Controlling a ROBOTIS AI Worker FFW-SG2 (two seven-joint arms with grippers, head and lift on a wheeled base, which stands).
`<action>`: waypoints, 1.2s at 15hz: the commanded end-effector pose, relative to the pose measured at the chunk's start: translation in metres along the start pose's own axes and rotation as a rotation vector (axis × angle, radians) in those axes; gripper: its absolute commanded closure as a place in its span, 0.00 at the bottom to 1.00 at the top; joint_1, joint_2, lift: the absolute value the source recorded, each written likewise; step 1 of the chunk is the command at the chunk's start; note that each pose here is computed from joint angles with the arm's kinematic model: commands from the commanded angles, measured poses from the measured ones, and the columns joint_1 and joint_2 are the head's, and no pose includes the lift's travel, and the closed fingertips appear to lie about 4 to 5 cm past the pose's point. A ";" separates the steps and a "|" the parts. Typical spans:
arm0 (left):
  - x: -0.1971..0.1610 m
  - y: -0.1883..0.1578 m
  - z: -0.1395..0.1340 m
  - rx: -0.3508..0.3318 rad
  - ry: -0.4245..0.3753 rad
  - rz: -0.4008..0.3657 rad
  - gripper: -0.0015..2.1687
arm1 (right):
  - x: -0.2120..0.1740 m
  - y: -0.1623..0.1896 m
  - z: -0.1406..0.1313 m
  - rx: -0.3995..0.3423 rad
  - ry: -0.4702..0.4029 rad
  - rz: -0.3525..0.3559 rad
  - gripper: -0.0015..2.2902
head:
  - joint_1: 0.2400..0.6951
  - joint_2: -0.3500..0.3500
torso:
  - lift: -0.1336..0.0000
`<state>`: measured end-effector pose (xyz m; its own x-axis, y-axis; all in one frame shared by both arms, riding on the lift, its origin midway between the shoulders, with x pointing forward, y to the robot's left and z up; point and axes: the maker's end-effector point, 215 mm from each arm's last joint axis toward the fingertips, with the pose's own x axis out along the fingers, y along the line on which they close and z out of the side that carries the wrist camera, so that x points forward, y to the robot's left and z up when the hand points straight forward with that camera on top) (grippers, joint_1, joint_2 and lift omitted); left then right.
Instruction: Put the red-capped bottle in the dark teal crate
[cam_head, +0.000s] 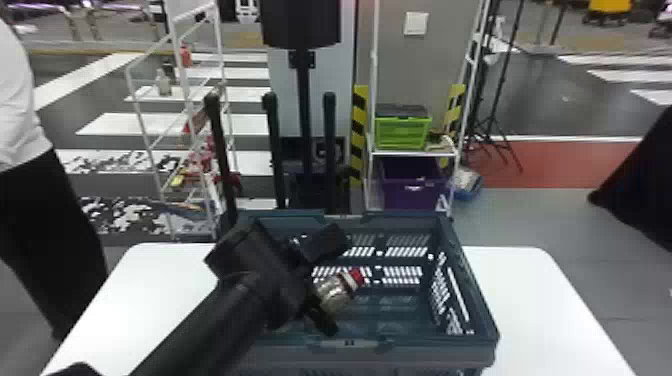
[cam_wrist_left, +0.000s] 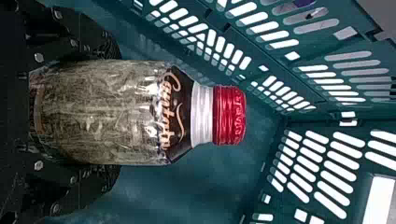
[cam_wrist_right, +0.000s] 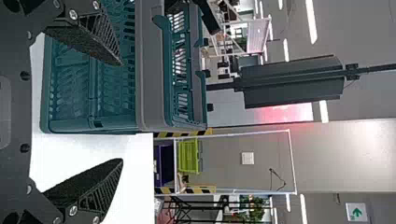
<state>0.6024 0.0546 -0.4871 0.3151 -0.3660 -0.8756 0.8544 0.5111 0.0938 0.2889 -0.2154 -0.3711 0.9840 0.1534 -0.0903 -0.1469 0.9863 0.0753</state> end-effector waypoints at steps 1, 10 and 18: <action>0.000 -0.006 0.007 0.006 -0.016 -0.004 0.00 | 0.000 0.000 -0.002 0.001 0.003 -0.001 0.07 | 0.57 0.50 | 1.00; -0.086 0.004 0.049 -0.216 -0.166 0.068 0.01 | -0.003 -0.001 0.007 0.005 -0.026 -0.005 0.07 | 0.57 0.50 | 1.00; -0.203 0.045 -0.050 -0.517 -0.452 0.427 0.03 | -0.002 -0.001 0.009 0.005 -0.031 -0.005 0.07 | 0.57 0.50 | 1.00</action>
<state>0.5760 0.1730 -0.3315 0.7787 -0.2842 -0.5594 0.3949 0.9148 0.0850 0.2877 -0.2169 -0.3628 0.9874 0.1462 -0.0610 -0.1411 0.9867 0.0802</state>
